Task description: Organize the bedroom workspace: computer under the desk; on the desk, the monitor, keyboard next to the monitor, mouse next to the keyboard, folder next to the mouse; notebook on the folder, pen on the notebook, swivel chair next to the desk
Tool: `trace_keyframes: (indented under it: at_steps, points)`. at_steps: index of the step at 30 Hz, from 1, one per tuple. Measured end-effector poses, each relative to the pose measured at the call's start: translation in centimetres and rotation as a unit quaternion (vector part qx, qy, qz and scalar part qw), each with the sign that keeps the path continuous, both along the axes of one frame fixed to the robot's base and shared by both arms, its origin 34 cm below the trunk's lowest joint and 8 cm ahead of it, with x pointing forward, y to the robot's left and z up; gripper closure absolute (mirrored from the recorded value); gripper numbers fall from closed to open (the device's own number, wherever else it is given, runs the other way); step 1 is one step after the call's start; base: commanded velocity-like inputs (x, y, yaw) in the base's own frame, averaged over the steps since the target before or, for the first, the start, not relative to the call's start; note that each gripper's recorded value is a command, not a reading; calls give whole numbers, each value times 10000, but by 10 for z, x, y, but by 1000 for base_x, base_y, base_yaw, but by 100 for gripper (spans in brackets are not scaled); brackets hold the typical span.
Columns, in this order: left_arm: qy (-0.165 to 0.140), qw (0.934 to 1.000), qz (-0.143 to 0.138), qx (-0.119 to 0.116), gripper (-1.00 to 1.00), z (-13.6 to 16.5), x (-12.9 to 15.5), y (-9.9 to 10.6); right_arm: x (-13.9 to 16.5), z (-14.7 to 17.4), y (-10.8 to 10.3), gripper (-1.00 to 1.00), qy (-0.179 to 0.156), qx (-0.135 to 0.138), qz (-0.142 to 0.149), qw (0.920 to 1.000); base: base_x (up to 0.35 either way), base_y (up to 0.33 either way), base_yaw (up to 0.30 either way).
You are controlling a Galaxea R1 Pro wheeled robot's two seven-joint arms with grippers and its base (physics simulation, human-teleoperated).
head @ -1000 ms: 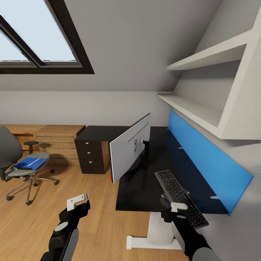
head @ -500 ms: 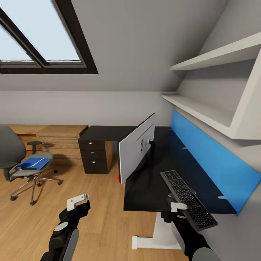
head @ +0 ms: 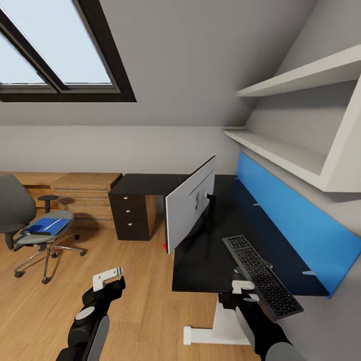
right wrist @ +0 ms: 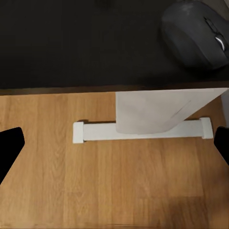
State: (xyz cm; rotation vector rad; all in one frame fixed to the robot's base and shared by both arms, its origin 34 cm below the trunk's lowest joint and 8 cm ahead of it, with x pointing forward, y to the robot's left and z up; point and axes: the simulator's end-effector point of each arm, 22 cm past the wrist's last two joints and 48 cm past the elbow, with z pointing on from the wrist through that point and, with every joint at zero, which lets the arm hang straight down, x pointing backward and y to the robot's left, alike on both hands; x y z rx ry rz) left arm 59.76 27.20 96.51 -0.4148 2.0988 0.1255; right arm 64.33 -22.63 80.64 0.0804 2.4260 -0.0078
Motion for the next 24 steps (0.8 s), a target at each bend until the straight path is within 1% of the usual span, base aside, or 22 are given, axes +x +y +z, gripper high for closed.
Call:
trace_keyframes:
  at_steps: [9, 24]
  points:
    - [-10, 10000, -7, -7, -100, -7, 4, -1, 2, -8, 0, -100, 35, 4, 20, 10000, 0, 0, 0]
    - [30, 10000, -26, 26, -100, -10, 3, -1, 1, -10, -9, -100, 82, -39, -36, 10000, 0, 0, 0]
